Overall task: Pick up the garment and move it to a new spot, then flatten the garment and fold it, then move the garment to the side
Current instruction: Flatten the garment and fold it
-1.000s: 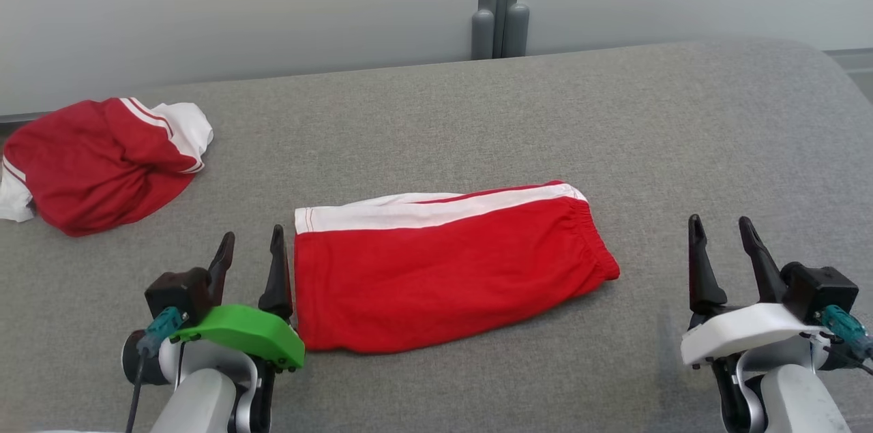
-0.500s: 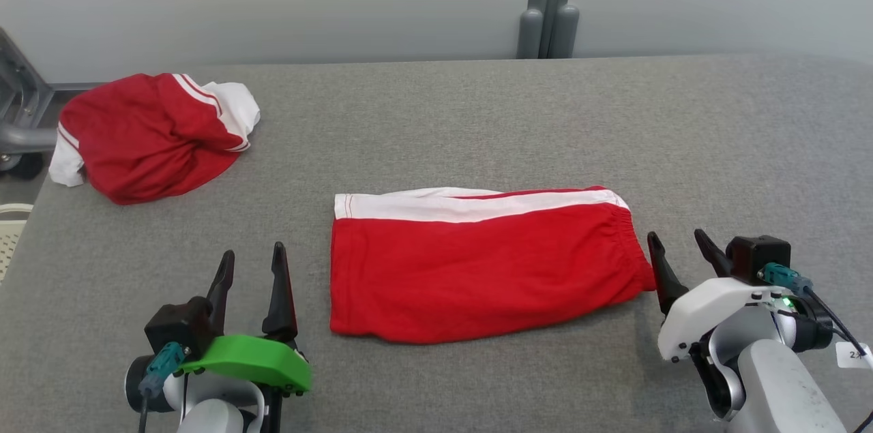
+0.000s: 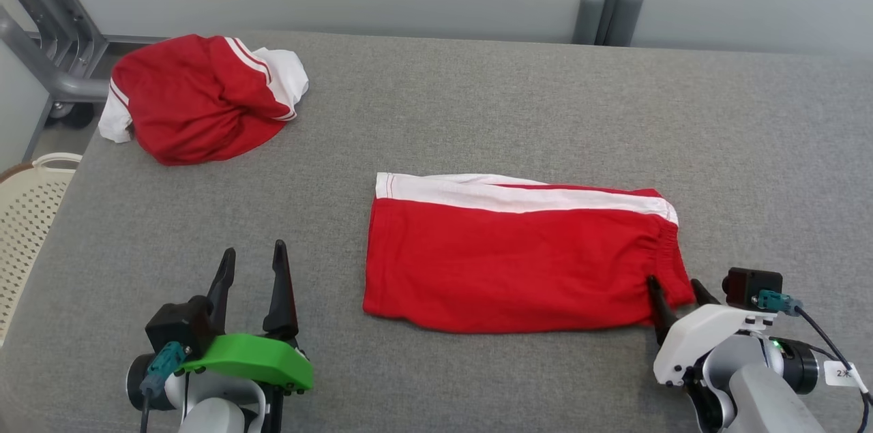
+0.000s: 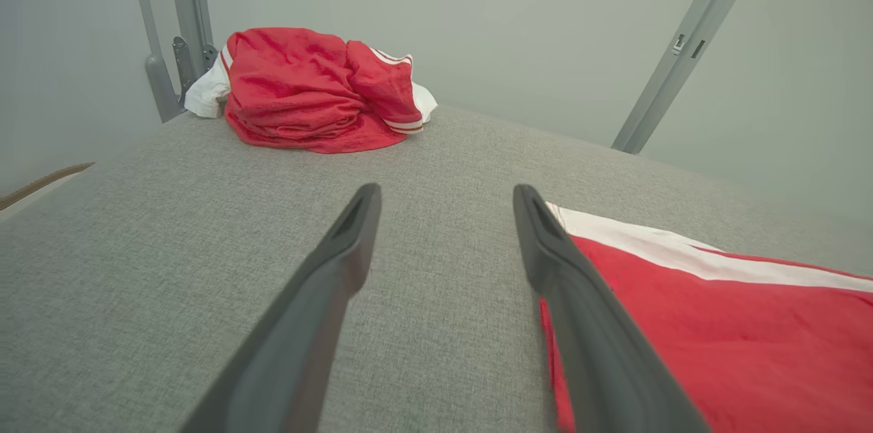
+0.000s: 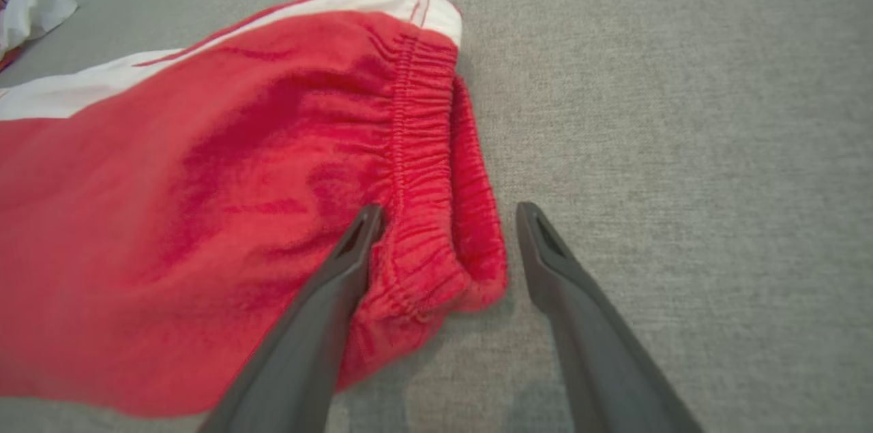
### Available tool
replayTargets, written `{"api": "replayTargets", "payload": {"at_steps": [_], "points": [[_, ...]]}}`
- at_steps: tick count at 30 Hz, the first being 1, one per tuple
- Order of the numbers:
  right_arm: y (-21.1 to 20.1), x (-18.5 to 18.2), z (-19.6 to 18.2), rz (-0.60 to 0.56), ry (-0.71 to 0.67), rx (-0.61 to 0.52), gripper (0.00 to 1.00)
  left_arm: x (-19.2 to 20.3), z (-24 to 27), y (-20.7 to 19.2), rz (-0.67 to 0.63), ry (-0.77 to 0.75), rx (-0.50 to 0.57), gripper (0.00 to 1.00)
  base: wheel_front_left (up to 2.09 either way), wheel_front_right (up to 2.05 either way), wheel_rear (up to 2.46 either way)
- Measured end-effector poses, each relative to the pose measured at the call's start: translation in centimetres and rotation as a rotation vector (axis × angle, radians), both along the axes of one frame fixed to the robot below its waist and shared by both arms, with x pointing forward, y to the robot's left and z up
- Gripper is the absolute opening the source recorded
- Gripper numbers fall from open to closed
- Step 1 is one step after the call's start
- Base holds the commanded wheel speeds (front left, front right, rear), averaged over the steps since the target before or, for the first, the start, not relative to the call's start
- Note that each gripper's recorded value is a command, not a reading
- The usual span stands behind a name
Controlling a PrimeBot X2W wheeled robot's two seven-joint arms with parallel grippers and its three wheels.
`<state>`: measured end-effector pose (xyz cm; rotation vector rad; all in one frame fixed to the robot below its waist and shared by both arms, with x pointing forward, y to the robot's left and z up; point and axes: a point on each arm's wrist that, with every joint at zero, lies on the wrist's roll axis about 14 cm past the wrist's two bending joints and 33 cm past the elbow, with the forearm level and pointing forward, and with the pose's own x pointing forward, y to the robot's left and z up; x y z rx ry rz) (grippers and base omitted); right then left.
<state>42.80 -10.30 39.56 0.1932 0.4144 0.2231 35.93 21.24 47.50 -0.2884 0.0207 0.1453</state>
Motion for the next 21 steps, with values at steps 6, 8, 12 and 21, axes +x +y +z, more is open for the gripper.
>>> {"api": "replayTargets", "payload": {"at_steps": [6, 8, 12, 21], "points": [[1.1, 0.3, -0.7, 0.001, 0.045, 0.050, 0.85, 0.1, -0.2, 0.3, 0.010, 0.006, 0.007, 1.00, 0.00, 0.00, 0.00], [1.5, 0.5, -0.6, 0.002, 0.049, 0.069, 0.49, 0.2, -0.3, 0.2, 0.006, 0.006, 0.007, 1.00, 0.00, 0.00, 0.00], [2.3, 0.6, -0.8, 0.013, 0.075, 0.092, 0.24, 0.3, -0.3, 0.1, 0.001, 0.006, 0.009, 1.00, 0.00, 0.00, 0.00], [1.3, 1.4, 0.1, -0.040, 0.069, 0.162, 0.00, 0.6, -0.3, -0.1, -0.007, 0.004, 0.017, 1.00, 0.00, 0.00, 0.00]]}}
